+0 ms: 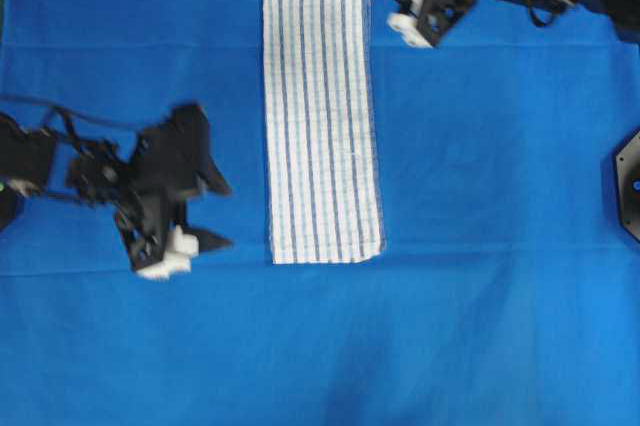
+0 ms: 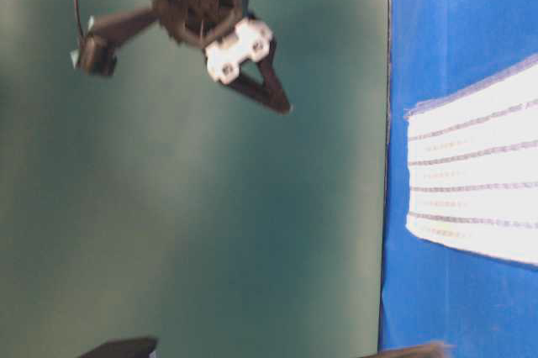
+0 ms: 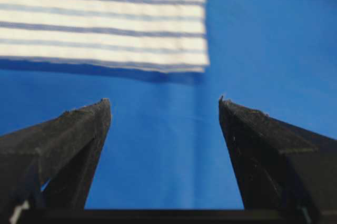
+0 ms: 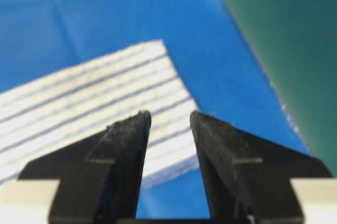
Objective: Fold the blue towel.
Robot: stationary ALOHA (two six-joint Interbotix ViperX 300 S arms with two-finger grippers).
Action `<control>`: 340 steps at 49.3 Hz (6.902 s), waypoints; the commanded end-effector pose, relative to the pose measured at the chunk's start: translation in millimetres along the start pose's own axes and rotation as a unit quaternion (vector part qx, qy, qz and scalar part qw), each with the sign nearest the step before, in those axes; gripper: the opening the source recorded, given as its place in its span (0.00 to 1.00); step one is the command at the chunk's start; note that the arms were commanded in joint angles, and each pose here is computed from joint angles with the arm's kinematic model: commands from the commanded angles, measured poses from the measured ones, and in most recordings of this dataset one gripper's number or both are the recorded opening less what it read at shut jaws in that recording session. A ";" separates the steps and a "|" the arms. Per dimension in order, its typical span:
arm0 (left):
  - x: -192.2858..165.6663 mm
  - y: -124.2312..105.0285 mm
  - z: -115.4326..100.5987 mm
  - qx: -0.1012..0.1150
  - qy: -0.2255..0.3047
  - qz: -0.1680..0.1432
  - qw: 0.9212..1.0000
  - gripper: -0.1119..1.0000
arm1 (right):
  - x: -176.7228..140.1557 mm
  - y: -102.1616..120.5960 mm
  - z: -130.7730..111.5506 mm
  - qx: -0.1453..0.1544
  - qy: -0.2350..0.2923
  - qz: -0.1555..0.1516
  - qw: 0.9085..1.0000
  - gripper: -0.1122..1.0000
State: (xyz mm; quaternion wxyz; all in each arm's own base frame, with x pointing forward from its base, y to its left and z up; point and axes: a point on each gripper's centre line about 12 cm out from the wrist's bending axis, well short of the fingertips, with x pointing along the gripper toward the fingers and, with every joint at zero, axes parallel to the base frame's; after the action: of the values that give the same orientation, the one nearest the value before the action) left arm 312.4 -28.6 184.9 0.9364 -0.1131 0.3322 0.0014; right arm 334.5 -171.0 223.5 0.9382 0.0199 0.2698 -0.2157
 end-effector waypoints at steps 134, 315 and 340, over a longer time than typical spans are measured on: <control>85.5 271.9 13.3 -0.059 -0.063 0.257 0.963 0.18 | 115.2 -38.8 -90.7 0.044 0.083 -0.022 0.995 0.16; -72.3 13.9 30.9 0.094 -0.110 0.017 0.989 0.69 | -133.4 122.6 -33.7 -0.026 -0.050 0.203 0.977 0.67; -146.9 41.7 -32.6 0.073 -0.212 0.049 0.973 0.69 | -197.1 79.8 -77.2 -0.025 -0.151 0.189 0.970 0.66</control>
State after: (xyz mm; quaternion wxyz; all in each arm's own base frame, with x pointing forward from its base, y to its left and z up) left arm 180.0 14.3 242.3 0.9885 -0.0257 0.1427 0.0417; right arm 182.8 -9.2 250.8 0.9903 0.0169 0.1346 -0.0287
